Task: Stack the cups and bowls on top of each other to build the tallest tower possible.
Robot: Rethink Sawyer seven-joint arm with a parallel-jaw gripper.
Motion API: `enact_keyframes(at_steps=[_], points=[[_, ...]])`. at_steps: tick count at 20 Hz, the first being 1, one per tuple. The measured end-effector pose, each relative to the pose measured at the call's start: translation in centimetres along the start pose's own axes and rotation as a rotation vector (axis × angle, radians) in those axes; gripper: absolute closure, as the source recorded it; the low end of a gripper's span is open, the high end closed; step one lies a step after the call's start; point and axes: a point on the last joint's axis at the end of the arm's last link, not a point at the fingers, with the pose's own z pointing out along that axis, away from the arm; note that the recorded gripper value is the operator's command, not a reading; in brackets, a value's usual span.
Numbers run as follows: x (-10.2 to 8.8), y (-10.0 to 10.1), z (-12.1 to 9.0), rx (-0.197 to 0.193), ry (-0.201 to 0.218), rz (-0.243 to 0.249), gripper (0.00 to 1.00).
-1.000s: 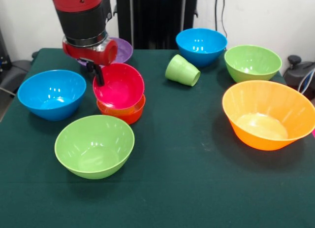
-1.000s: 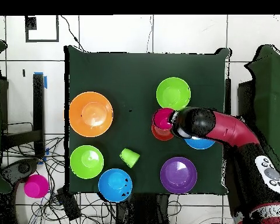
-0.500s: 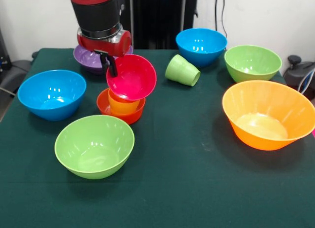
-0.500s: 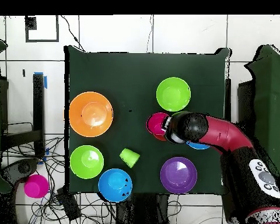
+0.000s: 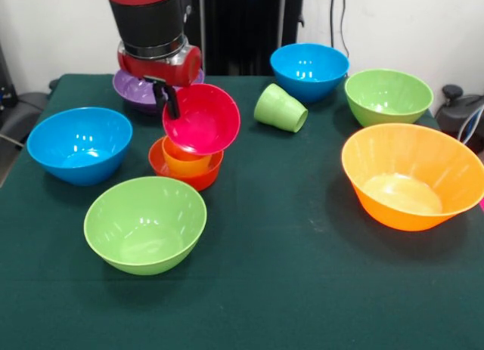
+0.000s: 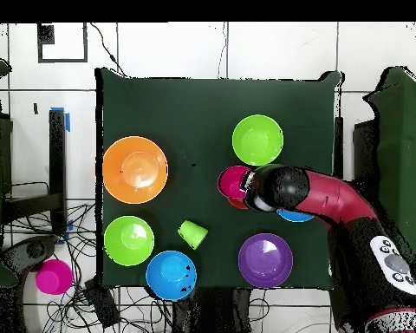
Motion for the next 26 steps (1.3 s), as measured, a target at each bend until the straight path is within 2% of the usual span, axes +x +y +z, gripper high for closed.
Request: enact_keyframes(at_steps=[6,12,21,25,26], points=[[-2.5,-0.8,0.2,-0.006,-0.032,0.020,1.00],[-3.6,-1.6,0.8,-0.012,-0.038,0.037,1.00],[-3.3,-1.7,1.1,-0.012,-0.030,0.037,1.00],[-2.3,-1.4,1.1,-0.011,-0.019,0.030,1.00],[-1.5,-1.1,1.1,-0.008,-0.013,0.023,1.00]])
